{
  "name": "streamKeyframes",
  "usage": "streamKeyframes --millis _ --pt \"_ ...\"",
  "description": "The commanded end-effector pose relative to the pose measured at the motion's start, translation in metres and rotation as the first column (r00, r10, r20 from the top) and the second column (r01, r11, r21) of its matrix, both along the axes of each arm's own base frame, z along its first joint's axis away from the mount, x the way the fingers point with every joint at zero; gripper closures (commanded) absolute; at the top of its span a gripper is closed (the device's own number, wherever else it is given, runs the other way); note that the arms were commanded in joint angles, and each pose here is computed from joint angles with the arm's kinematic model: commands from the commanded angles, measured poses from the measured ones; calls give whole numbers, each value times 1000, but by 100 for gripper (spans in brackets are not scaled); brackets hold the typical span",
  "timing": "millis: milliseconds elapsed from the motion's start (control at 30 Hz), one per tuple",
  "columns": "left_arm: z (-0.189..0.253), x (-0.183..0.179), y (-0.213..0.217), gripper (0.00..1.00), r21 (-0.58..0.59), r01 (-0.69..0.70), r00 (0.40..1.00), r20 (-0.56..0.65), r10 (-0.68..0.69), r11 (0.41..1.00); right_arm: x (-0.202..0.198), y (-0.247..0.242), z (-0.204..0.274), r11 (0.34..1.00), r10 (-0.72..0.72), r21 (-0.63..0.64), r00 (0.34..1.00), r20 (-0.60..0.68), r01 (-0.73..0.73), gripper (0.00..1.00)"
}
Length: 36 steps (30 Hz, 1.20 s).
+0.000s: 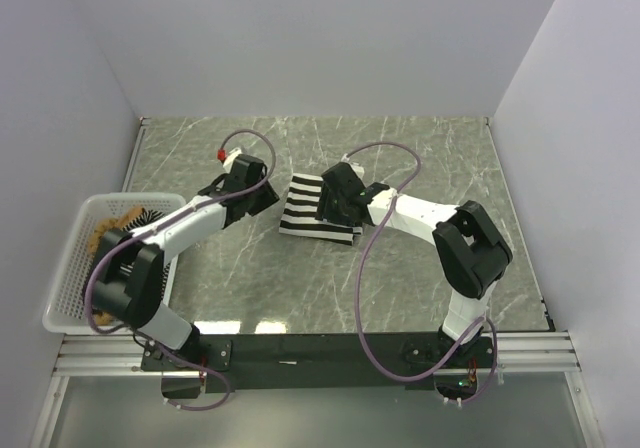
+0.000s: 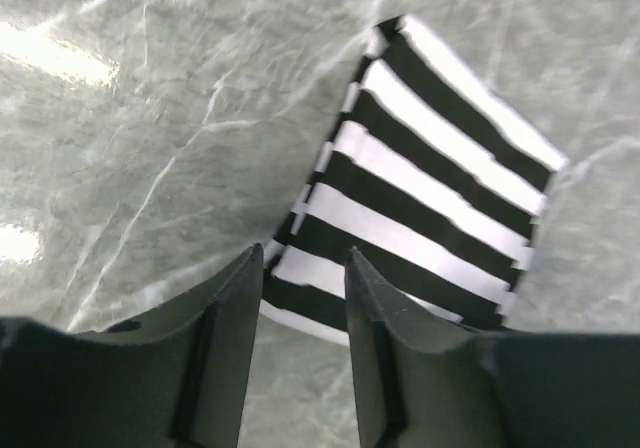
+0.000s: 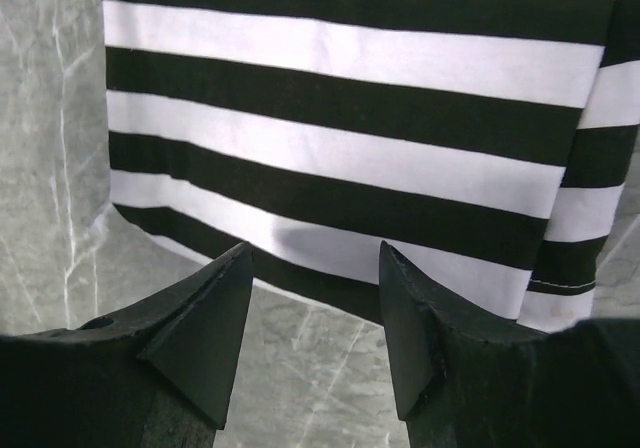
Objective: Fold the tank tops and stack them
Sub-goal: Fold the tank top, then neatly place the folded tank top to the corner
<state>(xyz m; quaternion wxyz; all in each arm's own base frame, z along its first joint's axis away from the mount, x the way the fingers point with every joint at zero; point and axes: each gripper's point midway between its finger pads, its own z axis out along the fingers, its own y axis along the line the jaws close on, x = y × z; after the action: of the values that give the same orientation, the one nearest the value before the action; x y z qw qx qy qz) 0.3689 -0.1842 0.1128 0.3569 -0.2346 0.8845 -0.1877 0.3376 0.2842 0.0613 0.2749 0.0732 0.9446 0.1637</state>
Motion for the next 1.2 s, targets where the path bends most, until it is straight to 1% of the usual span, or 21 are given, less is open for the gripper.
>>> streamKeyframes --millis 0,33,67,200,433,533,567,633,767,833,933,1067,1133,1167 --pt "-8 17 -8 55 28 30 1000 5 -30 999 15 2 27 998 -53 26 995 83 51 40" --pt "-21 19 -11 54 34 41 999 -24 -40 999 16 1 29 999 -49 20 995 89 47 40" --pt "-25 22 -14 53 31 55 998 -35 -54 998 15 1 30 999 -42 15 995 88 40 39" --pt "-30 33 -24 50 26 76 996 -37 -75 997 20 2 28 1000 -26 -15 996 79 28 39" --pt "-53 36 -30 51 22 93 992 -91 -91 995 33 5 19 997 -40 -62 998 53 44 38" --pt "-61 35 -31 52 25 96 990 -104 -93 995 32 -5 24 997 -65 -40 995 71 68 38" --pt "-58 38 -35 51 8 109 991 -79 -108 994 35 -12 35 996 -82 -21 992 97 85 38" --pt "-62 36 -37 50 -3 122 989 -83 -122 993 34 -24 39 995 -92 -18 991 102 94 38" --pt "-72 39 -46 51 -5 142 984 -107 -141 990 34 -43 66 994 -105 -19 983 150 109 38" --pt "-73 40 -53 52 -8 146 984 -107 -146 989 32 -53 86 992 -116 -22 974 194 122 38" --pt "-76 37 -69 53 3 157 981 -113 -155 988 27 -67 111 990 -134 -6 962 240 140 38" --pt "-77 30 -102 57 0 186 976 -112 -185 982 18 -89 149 987 -158 21 940 303 159 38" --pt "-88 23 -111 60 2 174 973 -153 -172 985 15 -98 160 986 -161 22 933 323 163 38" --pt "-89 18 -123 61 -8 193 970 -152 -192 981 15 -106 165 984 -174 27 929 327 175 37"
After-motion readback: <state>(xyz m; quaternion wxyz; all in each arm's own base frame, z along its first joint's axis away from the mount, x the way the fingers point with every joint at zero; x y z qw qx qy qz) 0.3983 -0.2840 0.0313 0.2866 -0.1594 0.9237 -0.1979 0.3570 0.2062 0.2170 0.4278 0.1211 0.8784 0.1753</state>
